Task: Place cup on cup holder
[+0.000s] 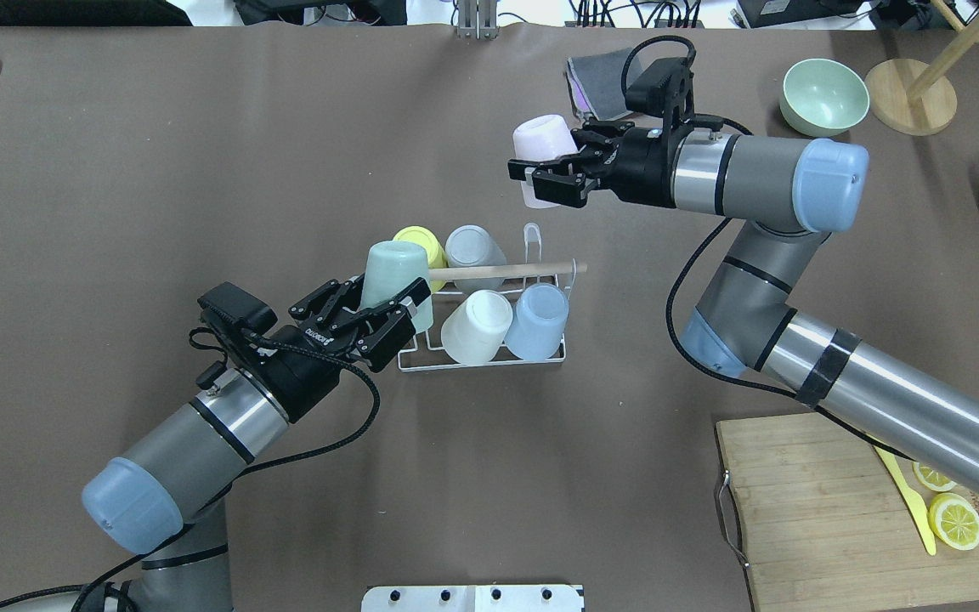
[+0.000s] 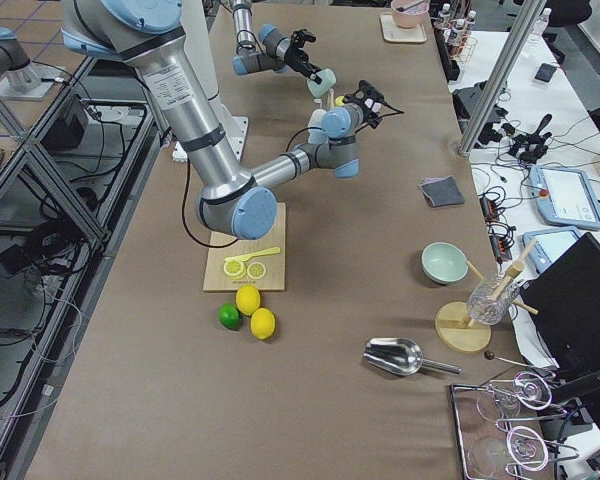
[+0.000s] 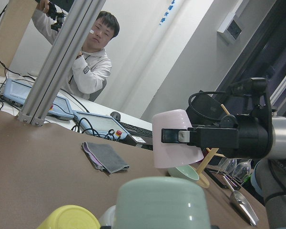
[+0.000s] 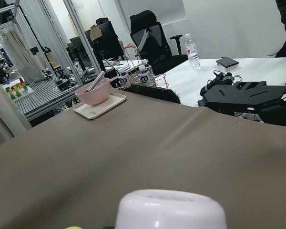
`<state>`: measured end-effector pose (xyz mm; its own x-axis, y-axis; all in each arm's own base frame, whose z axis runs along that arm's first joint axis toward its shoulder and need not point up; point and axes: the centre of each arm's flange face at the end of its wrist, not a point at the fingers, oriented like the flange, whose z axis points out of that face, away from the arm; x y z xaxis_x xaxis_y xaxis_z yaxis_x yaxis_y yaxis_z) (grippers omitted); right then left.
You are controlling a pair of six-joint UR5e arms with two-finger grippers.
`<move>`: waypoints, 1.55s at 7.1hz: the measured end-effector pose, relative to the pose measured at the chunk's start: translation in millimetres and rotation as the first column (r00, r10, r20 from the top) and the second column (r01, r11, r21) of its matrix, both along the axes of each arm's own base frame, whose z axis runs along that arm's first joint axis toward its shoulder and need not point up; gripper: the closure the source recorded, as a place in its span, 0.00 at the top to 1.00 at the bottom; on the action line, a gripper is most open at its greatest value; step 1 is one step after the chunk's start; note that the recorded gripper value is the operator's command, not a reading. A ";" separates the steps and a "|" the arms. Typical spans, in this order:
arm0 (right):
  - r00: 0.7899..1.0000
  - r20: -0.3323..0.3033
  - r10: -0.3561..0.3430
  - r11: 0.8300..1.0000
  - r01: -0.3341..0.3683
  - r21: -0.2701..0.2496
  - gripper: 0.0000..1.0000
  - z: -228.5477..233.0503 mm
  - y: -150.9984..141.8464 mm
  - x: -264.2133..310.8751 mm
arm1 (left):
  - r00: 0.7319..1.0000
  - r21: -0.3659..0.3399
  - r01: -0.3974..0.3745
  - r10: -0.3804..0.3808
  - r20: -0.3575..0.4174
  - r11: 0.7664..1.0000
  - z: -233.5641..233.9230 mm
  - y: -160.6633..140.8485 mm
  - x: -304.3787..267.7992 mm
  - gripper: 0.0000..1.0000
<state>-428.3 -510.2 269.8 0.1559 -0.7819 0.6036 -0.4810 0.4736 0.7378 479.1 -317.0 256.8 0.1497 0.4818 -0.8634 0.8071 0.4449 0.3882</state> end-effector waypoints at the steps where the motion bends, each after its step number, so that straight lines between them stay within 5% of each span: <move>1: 1.000 0.027 -0.003 1.000 0.003 0.007 0.00 11.3 8.4 -4.9 | 1.000 -0.013 0.021 -0.021 0.013 1.000 -0.5 -2.7 3.0 0.00; 6: 0.998 0.056 -0.005 1.000 0.005 -0.006 0.00 17.5 -6.8 -23.6 | 0.998 -0.034 0.045 -0.044 0.044 0.998 -2.2 -11.1 28.2 0.00; 7: 0.999 0.050 -0.010 1.000 0.011 -0.011 0.00 19.7 -7.4 -28.4 | 0.998 -0.036 0.045 -0.044 0.047 0.998 0.0 -11.4 29.1 0.07; 8: 0.999 0.048 -0.017 1.000 0.018 -0.013 0.00 20.8 -5.5 -32.6 | 0.998 -0.036 0.047 -0.046 0.048 0.998 1.0 -11.8 28.6 0.32; 10: 0.998 0.056 -0.026 1.000 0.026 -0.008 0.00 20.5 -1.5 -35.8 | 0.997 -0.044 0.068 -0.066 0.044 0.997 2.0 -13.2 26.6 0.60; 11: 0.998 0.059 -0.032 0.999 0.033 -0.005 0.00 21.1 2.1 -38.4 | 0.996 -0.047 0.076 -0.074 0.039 0.996 2.8 -13.4 25.5 0.95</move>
